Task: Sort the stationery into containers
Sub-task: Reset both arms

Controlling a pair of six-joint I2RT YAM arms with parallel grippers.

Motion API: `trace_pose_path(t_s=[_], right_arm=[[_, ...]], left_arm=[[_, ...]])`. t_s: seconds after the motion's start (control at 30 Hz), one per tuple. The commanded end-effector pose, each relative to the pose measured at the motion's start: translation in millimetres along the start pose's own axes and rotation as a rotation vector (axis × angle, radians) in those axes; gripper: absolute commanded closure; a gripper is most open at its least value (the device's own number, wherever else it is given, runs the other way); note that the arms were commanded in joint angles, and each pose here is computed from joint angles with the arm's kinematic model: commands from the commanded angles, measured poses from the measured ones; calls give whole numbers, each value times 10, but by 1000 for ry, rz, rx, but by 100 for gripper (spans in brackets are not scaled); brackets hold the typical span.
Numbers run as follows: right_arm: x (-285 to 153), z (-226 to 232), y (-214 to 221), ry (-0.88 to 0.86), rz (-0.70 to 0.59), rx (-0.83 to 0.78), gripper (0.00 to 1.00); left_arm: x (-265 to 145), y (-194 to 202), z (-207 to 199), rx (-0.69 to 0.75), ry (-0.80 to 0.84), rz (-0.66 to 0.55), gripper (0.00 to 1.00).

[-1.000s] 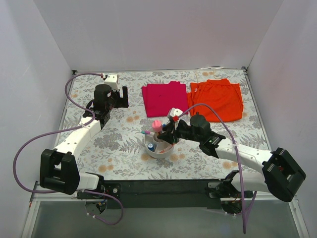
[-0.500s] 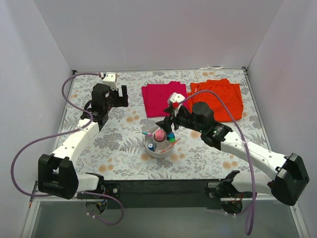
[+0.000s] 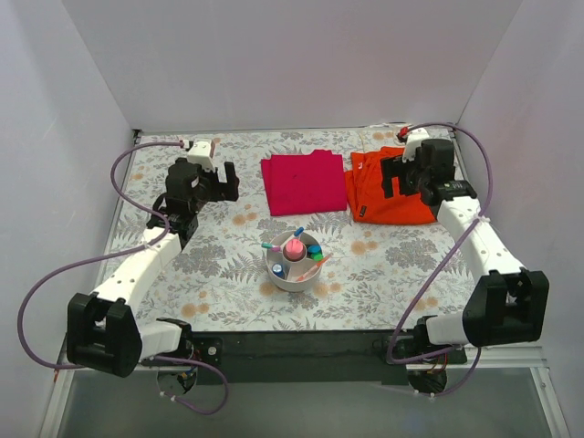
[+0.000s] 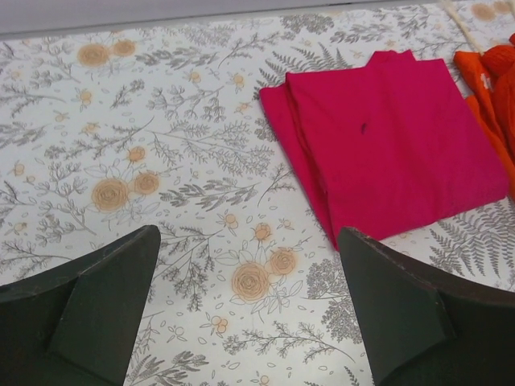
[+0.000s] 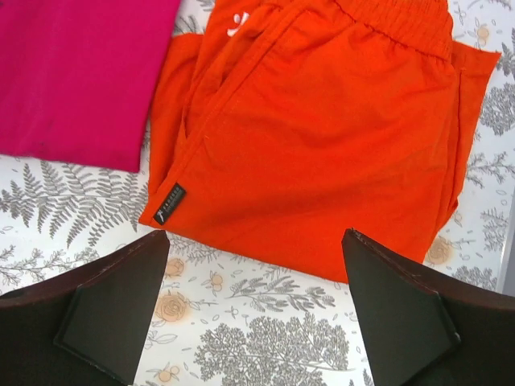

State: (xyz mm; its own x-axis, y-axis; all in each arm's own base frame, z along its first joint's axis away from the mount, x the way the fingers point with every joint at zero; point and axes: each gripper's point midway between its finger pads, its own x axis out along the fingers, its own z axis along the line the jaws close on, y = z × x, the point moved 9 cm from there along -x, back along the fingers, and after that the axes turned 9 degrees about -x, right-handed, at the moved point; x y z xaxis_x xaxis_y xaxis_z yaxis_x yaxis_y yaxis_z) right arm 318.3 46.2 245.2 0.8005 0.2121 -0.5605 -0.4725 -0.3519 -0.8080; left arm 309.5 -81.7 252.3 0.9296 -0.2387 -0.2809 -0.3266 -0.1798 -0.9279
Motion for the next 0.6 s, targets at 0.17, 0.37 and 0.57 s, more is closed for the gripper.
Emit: trace_pose_path(t_s=[0.17,0.37,0.57], right_arm=[[-337,-4,66,117,113,77,2],[-386,66,102,88,82,120,2],[-312,78,44,49,98,123,2]], left_arm=[[194,-10,41,-47,-51,54,6],[212,15,112,-9,-86,74,6],[298,3,184,-1,-129,65,6]])
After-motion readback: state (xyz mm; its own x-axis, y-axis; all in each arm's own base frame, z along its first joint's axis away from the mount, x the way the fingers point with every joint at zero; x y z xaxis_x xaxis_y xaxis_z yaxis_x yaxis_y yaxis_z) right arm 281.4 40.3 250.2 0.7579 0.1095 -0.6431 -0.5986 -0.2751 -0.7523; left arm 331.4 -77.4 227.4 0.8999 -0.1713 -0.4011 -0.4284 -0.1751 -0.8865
